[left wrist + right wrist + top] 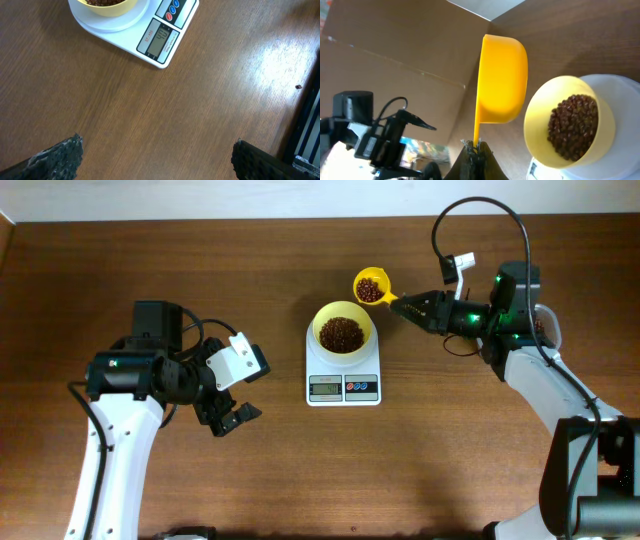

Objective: Scoop item into bowl and weigh 50g on scale

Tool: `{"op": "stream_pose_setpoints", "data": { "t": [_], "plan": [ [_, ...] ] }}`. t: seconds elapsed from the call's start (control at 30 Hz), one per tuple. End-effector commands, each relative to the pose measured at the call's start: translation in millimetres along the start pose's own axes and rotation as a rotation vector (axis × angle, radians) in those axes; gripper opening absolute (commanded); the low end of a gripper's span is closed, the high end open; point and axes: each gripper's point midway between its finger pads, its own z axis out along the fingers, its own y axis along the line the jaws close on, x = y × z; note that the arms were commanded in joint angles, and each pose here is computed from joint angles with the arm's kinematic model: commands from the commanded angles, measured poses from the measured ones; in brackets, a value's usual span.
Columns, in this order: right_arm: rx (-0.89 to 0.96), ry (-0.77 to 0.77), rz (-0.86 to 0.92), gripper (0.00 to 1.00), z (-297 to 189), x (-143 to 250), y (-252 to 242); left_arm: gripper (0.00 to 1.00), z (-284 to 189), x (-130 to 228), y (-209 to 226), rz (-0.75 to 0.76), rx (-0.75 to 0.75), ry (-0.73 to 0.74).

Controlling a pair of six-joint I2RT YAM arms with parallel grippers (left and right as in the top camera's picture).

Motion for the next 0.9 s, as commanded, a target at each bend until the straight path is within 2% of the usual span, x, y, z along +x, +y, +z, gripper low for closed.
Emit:
{"op": "stream_pose_setpoints", "data": {
  "t": [0.0, 0.07, 0.2, 0.33, 0.43, 0.6, 0.77, 0.8, 0.87],
  "plan": [
    [-0.017, 0.024, -0.190, 0.04, 12.5, 5.3, 9.7, 0.99, -1.0, -1.5, -1.5, 0.005, 0.006, -0.015],
    [-0.007, 0.040, -0.342, 0.04, 28.2, 12.5, 12.4, 0.99, -1.0, -1.5, -1.5, 0.005, 0.006, -0.015],
    [0.090, 0.009, -0.439, 0.04, 34.7, 7.1, -3.2, 0.99, -1.0, -1.5, -1.6, 0.005, 0.006, -0.015],
    [0.239, 0.008, -0.401, 0.04, 29.9, 8.9, -32.8, 0.99, -1.0, -1.5, -1.6, 0.005, 0.006, -0.016],
    [0.244, 0.035, -0.483, 0.04, 29.3, 13.3, -35.5, 0.99, -1.0, -1.5, -1.6, 0.005, 0.006, -0.015],
    [0.069, 0.080, -0.498, 0.04, 33.5, 26.1, -7.8, 0.99, -1.0, -1.5, -1.5, 0.005, 0.006, -0.015],
    [0.239, 0.072, -0.552, 0.04, 28.6, 20.8, -37.5, 0.99, -1.0, -1.5, -1.5, 0.005, 0.006, -0.015],
    [0.195, 0.076, -0.562, 0.04, 30.2, 22.4, -29.7, 0.99, -1.0, -1.6, -1.5, 0.005, 0.006, -0.016],
    [0.264, 0.065, -0.555, 0.04, 27.6, 18.3, -41.0, 0.99, -1.0, -1.5, -1.6, 0.005, 0.006, -0.015]
  ]
}}
